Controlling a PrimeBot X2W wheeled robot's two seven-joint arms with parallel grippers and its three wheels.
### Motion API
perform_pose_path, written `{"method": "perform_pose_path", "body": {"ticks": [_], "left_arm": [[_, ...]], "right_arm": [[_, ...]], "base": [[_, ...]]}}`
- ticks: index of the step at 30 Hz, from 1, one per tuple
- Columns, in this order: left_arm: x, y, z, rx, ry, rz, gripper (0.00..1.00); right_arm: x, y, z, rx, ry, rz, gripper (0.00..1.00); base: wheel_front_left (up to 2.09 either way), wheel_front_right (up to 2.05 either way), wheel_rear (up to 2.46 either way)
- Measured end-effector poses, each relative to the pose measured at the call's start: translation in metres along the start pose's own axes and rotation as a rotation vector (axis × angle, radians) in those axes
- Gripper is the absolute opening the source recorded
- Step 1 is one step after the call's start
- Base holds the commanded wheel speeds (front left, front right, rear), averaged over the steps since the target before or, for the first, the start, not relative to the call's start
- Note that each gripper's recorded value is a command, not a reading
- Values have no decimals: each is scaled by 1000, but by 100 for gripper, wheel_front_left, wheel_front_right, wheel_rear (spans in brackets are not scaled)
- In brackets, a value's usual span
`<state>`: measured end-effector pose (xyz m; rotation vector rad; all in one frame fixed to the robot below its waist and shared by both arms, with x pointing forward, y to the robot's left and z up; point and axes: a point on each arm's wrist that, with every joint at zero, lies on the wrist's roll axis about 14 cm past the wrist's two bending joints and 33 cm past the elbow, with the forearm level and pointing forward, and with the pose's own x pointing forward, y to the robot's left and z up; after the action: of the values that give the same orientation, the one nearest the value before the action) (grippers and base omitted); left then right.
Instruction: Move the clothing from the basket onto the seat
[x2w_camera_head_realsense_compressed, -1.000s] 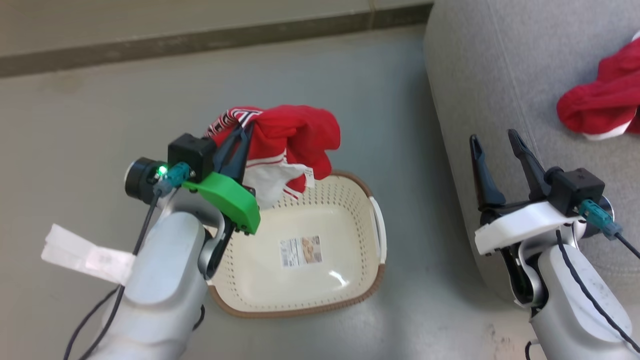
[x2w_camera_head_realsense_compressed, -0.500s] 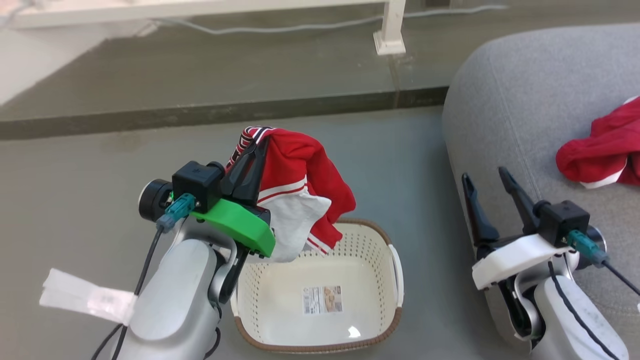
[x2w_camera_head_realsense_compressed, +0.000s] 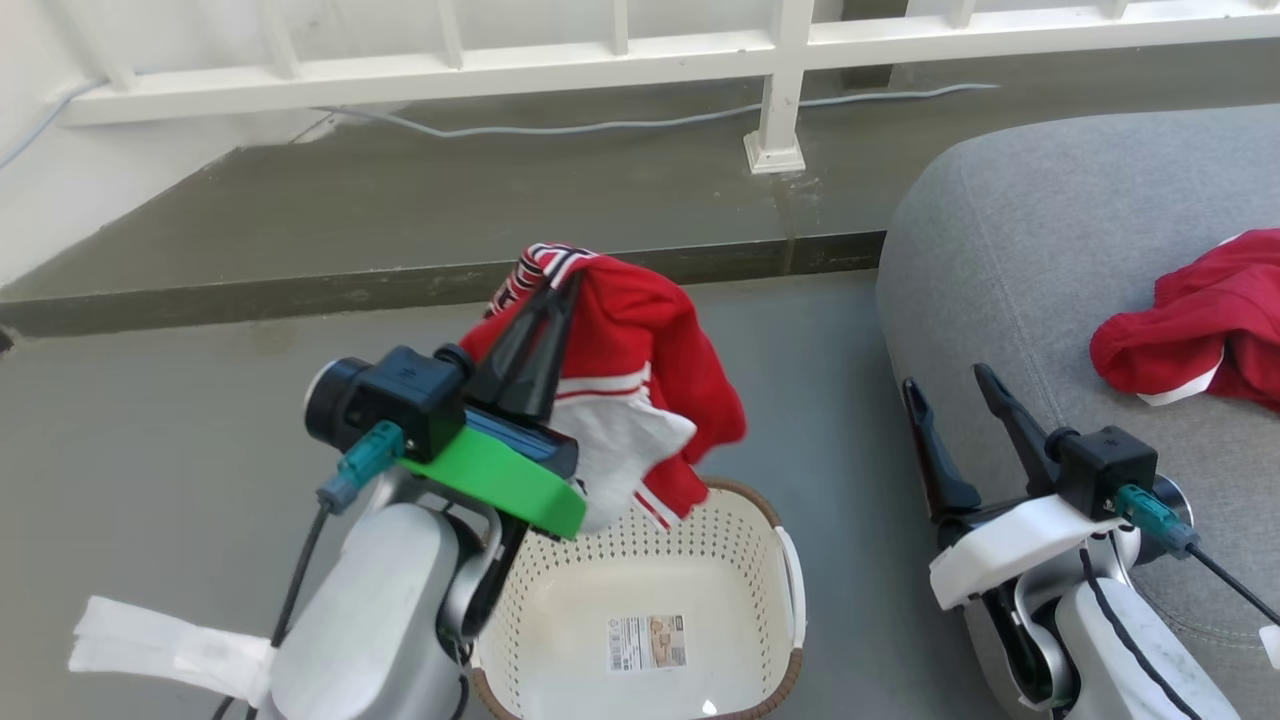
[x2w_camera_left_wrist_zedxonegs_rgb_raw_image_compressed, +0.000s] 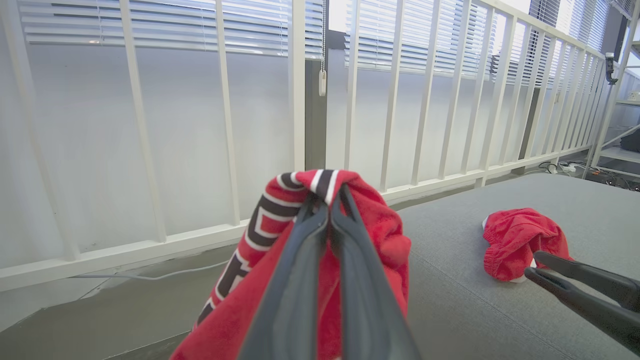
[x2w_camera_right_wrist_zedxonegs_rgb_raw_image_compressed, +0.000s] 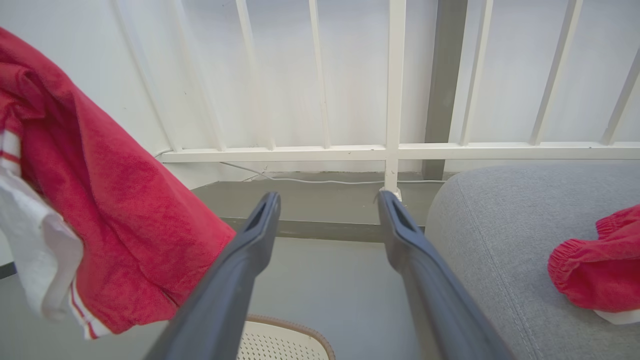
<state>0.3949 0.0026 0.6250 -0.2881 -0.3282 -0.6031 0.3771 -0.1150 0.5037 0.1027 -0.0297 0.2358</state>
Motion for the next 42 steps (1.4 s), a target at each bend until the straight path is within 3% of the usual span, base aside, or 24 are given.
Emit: {"method": "perform_pose_path", "body": {"ticks": [12,20,25,33,42], "left_arm": [[-7,-35,15,-32,-24,-79,0],[-12,-41,18,-41,-16,-82,0],[-13,-43,21,-39,-15,-81,0],[-16,-47,25,-41,-13,-78,0],[-18,-55,31,-44,-20,-100,0]], "right_arm": [[-10,10,5,22,-8,10,100],[-7,23,36,33,-105,49,100],[-1,42,68,36,-203,124,100],[-4,105,123,98,-369,341,100],[-7,143,101,107,-265,467,100]], "base": [[0,0,0],[0,0,0],[0,0,0],[0,0,0],[0,0,0]]}}
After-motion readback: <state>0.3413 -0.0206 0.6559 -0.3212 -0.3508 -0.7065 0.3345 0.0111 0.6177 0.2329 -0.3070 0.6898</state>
